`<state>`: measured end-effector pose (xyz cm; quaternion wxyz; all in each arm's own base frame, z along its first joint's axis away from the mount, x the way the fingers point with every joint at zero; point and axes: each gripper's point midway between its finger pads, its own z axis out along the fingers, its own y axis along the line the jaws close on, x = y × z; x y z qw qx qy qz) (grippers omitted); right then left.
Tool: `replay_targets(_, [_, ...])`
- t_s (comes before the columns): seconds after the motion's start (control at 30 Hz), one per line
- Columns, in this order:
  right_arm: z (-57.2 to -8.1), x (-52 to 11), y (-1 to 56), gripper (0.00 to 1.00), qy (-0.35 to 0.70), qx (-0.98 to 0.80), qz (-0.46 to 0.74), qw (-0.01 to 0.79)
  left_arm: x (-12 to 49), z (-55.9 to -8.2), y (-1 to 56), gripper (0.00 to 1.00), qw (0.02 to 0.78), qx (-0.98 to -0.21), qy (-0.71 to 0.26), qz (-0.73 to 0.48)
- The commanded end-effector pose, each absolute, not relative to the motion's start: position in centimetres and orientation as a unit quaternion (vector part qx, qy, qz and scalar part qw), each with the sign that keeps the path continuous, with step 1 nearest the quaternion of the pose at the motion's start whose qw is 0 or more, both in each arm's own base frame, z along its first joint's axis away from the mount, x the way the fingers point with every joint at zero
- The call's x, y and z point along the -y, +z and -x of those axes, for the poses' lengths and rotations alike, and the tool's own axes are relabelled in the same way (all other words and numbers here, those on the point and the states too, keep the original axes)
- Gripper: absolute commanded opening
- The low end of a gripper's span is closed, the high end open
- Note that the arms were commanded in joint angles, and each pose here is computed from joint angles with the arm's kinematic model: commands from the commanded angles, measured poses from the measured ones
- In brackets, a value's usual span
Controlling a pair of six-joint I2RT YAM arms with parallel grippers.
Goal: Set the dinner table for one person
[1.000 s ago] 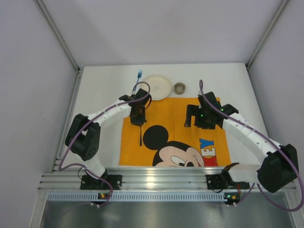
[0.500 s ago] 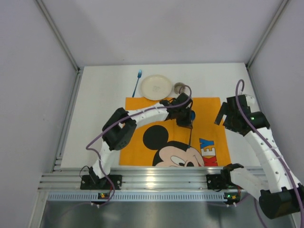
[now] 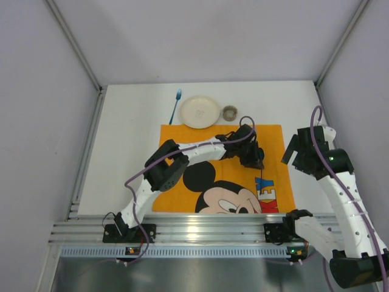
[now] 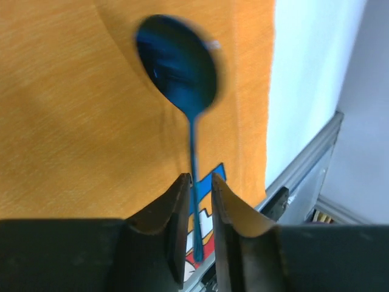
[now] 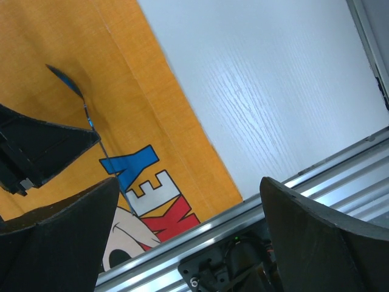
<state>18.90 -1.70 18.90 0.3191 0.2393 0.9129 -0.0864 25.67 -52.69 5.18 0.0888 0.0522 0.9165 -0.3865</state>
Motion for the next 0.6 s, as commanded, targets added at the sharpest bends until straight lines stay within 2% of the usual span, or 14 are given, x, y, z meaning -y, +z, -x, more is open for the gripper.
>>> replay_targets(0.0, [-18.8,2.4,19.4,1.00,-0.099,-0.907,-0.247,0.326,55.6,-26.1,10.4,0.28,0.097,-0.872,-0.478,-0.051])
replay_targets(0.07, [-18.9,2.4,19.2,1.00,-0.099,-0.907,-0.250,0.325,55.8,-26.0,10.9,0.37,0.093,-0.871,-0.479,-0.060])
replay_targets(0.13, [-19.0,2.3,18.8,1.00,-0.099,-0.907,-0.253,0.321,56.2,-26.0,12.7,0.41,0.098,-0.863,-0.490,-0.078])
replay_targets(0.17, [-19.1,2.2,18.7,1.00,-0.097,-0.908,-0.254,0.320,55.9,-25.9,13.0,0.78,0.095,-0.866,-0.483,-0.081])
replay_targets(0.2, [-19.2,2.1,18.5,1.00,-0.095,-0.908,-0.255,0.318,55.7,-26.2,13.7,0.98,0.099,-0.866,-0.484,-0.083])
replay_targets(0.3, [-19.7,1.7,18.1,1.00,-0.086,-0.909,-0.258,0.315,53.5,-27.6,16.0,0.98,0.119,-0.871,-0.469,-0.086])
replay_targets(0.37, [-20.3,1.2,18.0,1.00,-0.073,-0.910,-0.257,0.317,50.7,-30.0,18.2,0.98,0.177,-0.876,-0.440,-0.091])
replay_targets(0.4, [-20.4,1.0,17.9,1.00,-0.068,-0.911,-0.256,0.316,48.0,-32.1,18.0,0.98,0.194,-0.889,-0.407,-0.074])
replay_targets(0.43, [-20.9,0.5,17.9,1.00,-0.054,-0.913,-0.254,0.316,45.6,-34.3,18.9,0.98,0.242,-0.893,-0.373,-0.072])
replay_targets(0.57, [-22.0,-0.8,17.7,1.00,-0.021,-0.916,-0.246,0.318,34.4,-41.6,16.8,0.95,0.286,-0.926,-0.247,-0.006])
